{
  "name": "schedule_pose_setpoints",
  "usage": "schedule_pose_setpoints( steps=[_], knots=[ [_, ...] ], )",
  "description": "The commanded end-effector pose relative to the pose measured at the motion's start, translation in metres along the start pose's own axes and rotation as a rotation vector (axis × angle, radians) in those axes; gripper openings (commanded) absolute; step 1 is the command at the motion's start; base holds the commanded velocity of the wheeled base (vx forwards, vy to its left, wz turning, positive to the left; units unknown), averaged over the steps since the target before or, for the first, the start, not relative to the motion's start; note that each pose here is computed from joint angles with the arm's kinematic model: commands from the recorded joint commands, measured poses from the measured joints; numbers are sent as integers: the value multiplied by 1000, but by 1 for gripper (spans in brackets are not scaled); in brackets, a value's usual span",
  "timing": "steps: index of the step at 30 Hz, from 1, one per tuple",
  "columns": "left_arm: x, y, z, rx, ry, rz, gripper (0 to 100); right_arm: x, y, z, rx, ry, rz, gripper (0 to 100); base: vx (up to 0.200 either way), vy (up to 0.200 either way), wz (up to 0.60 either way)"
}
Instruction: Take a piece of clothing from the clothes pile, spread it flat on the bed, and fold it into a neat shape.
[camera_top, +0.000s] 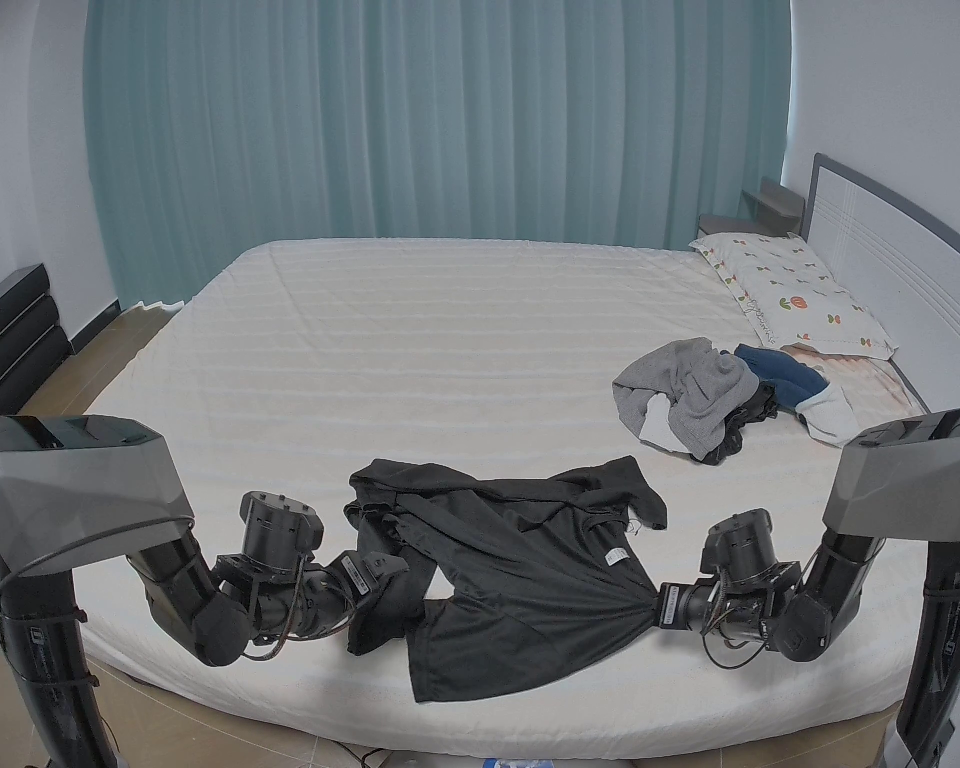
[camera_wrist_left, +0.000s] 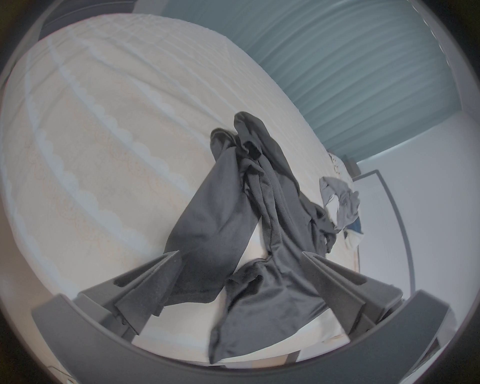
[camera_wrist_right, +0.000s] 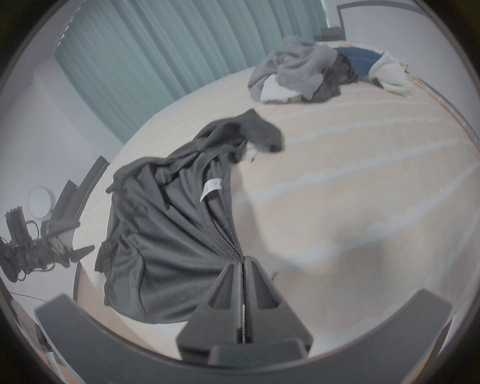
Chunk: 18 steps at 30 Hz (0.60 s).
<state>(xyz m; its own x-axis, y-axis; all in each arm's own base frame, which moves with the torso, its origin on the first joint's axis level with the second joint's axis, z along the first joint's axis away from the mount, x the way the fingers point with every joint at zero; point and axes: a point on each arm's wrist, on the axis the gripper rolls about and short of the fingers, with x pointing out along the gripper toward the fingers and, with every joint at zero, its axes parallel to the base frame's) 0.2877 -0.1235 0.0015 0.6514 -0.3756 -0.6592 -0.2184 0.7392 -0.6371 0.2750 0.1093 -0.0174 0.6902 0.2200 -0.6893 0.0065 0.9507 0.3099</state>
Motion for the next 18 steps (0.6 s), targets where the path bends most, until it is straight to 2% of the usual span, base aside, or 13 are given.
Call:
schedule_pose_setpoints(
  steps=[1,8,11,18],
  knots=[
    [9,4,-15,48,31,41,100,-5,-29,-1,7,-4,-63,0,0,0,0],
    [6,15,-22,132,44,101,100,0,-55,4,30,-63,-105,0,0,0,0],
    [5,19,-24,178,43,132,100,3,-58,4,33,-79,-107,0,0,0,0],
    [12,20,-24,202,23,151,100,4,-57,6,33,-107,-94,0,0,0,0]
  ],
)
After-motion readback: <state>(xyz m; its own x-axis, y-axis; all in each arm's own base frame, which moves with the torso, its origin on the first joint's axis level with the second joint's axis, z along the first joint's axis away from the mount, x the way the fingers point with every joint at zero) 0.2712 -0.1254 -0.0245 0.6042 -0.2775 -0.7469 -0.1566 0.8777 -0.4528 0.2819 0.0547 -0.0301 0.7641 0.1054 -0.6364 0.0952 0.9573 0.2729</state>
